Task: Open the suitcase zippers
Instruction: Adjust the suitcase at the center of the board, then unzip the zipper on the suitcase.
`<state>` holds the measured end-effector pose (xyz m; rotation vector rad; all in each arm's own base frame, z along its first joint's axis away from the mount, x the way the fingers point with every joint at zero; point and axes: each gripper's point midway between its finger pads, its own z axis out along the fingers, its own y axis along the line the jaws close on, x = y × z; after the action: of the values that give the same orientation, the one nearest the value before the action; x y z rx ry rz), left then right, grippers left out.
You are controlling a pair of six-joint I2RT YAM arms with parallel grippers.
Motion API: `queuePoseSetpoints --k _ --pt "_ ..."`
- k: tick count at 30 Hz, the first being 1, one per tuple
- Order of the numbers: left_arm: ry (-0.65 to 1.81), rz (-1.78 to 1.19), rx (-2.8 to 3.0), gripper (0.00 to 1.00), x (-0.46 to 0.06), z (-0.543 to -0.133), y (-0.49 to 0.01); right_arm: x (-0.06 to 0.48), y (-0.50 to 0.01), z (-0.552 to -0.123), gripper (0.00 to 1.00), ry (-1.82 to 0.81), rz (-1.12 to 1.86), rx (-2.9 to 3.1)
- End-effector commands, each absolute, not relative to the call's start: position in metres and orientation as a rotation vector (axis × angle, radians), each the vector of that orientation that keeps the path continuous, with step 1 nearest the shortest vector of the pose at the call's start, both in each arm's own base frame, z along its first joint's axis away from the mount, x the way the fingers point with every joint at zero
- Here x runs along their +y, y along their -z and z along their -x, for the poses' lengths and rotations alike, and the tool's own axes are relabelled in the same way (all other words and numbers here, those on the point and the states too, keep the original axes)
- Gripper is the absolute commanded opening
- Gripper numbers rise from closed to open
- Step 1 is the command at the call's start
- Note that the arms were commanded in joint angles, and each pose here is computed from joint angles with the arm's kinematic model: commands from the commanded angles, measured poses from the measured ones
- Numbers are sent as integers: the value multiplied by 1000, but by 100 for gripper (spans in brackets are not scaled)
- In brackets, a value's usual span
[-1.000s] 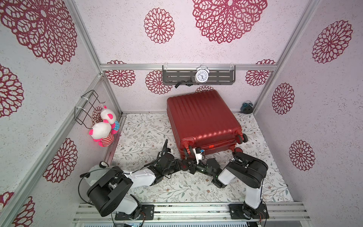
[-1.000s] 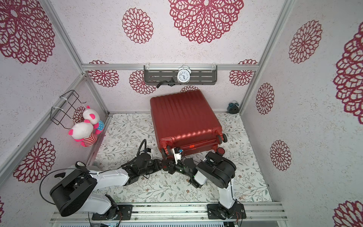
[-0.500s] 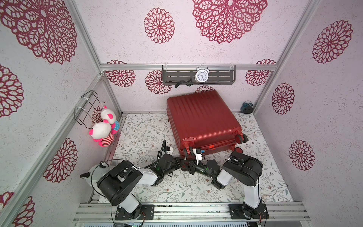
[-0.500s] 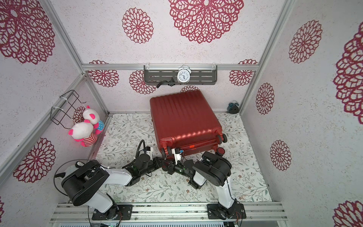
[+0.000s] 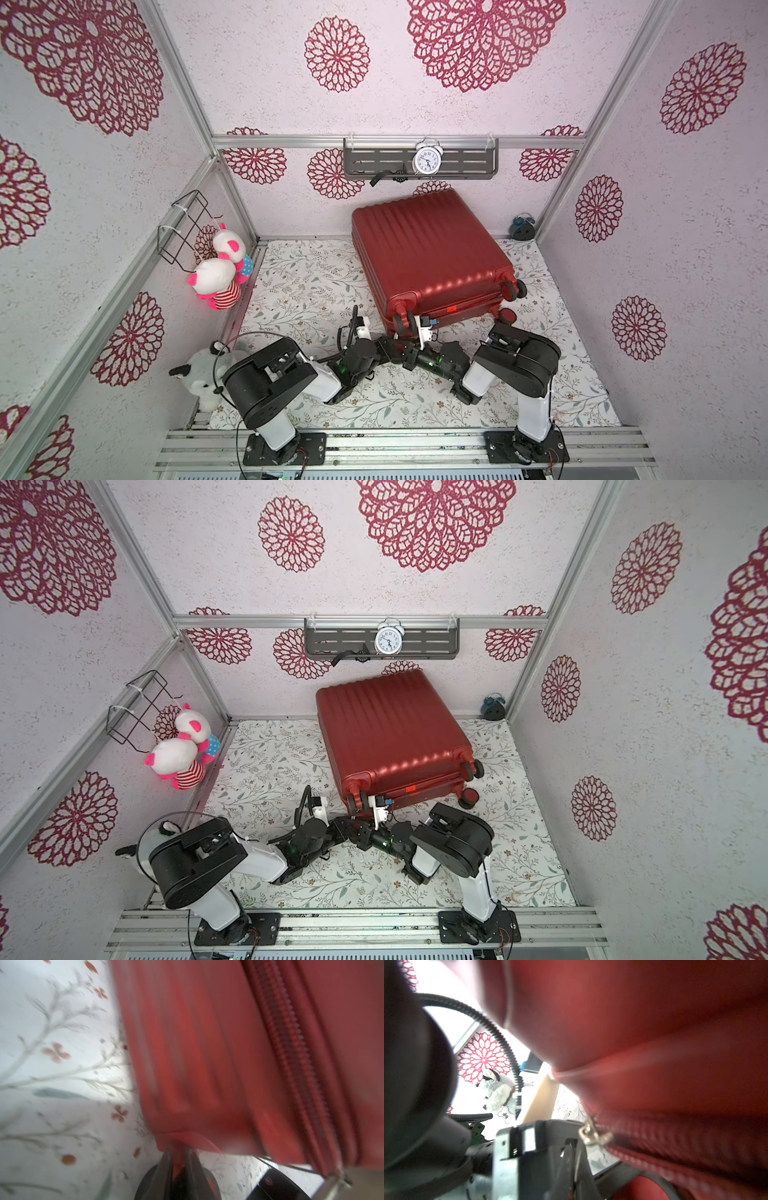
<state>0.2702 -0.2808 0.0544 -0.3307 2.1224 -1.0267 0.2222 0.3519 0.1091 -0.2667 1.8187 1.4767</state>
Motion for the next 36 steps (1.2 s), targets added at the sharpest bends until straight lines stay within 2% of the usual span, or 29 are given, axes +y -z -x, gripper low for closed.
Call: queuePoseSetpoints --k 1,2,4,9,14,18,21,24,30,36 --pt "1190 181 2187 24 -317 -230 -59 361 -97 -150 0 -1624 512 1915" --pt "1179 192 2184 28 -313 -229 -61 355 -94 -149 0 -1610 501 1933" --pt "1142 207 2184 46 -302 -228 -64 343 -86 -146 0 -1572 474 1971" --pt "1046 215 2188 72 -278 -224 -84 315 -79 -144 0 -1498 403 2012" --pt "942 169 2180 74 -252 -217 -119 303 -73 -146 0 -1438 392 2051" --pt "926 133 2119 78 -236 -213 -167 300 -76 -149 0 -1422 392 2047" --pt "971 71 2072 86 -238 -210 -205 295 -76 -154 0 -1408 387 2053" --pt "1028 -16 2070 89 -255 -211 -227 293 -76 -158 0 -1400 388 2055" --pt "1266 -155 2075 89 -308 -219 -243 291 -81 -165 0 -1411 391 2049" --pt "1288 -174 2131 89 -329 -234 -226 291 -87 -170 0 -1442 406 2035"
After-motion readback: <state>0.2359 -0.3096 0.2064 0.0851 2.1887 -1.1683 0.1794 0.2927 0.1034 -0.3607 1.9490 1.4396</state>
